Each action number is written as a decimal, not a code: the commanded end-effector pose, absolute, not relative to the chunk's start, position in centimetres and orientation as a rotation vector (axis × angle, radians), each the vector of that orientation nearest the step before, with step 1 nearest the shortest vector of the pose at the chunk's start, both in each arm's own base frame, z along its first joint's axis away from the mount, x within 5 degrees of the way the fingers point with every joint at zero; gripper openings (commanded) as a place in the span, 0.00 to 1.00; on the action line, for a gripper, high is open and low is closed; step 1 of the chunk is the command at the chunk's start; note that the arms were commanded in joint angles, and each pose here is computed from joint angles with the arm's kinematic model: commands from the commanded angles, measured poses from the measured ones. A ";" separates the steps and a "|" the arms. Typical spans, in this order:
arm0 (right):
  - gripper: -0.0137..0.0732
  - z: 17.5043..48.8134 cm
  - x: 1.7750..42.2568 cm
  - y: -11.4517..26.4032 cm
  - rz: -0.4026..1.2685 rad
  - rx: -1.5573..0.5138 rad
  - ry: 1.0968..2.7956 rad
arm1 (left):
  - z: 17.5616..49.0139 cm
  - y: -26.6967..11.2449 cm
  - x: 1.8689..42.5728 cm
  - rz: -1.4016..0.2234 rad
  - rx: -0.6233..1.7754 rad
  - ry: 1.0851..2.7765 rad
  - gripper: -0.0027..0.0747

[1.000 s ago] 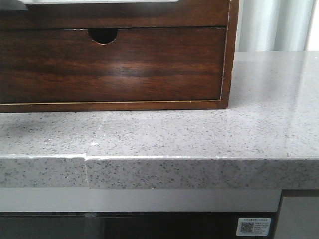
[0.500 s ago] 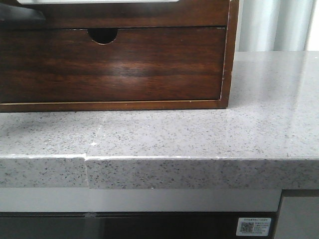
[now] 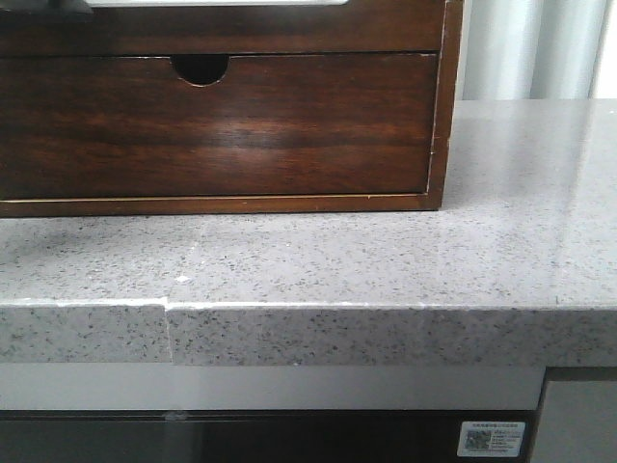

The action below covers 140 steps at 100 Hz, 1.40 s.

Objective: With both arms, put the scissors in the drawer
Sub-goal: 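Pull the drawer open toward the robot with the left gripper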

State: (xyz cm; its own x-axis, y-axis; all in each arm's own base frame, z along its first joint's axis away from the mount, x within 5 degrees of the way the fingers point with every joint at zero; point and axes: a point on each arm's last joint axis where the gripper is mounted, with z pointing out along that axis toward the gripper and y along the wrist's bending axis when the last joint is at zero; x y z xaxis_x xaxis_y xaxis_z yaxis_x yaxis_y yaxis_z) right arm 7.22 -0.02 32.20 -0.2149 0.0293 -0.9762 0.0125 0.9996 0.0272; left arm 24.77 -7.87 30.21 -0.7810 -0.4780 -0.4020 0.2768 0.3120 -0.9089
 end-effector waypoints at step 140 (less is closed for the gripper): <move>0.82 33.8 7.4 -0.1 0.013 0.041 1.700 | 31.9 -7.8 9.5 -1.403 0.340 1.767 0.04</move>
State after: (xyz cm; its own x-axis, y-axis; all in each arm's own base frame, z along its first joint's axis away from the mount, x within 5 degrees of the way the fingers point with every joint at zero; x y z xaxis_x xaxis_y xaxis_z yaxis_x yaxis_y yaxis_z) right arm 7.22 -0.02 32.20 -0.2149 0.0293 -0.9762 0.0125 0.9996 0.0272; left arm 11.17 -7.09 29.71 -0.7390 -0.4388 -0.5111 0.3879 0.3432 -0.8554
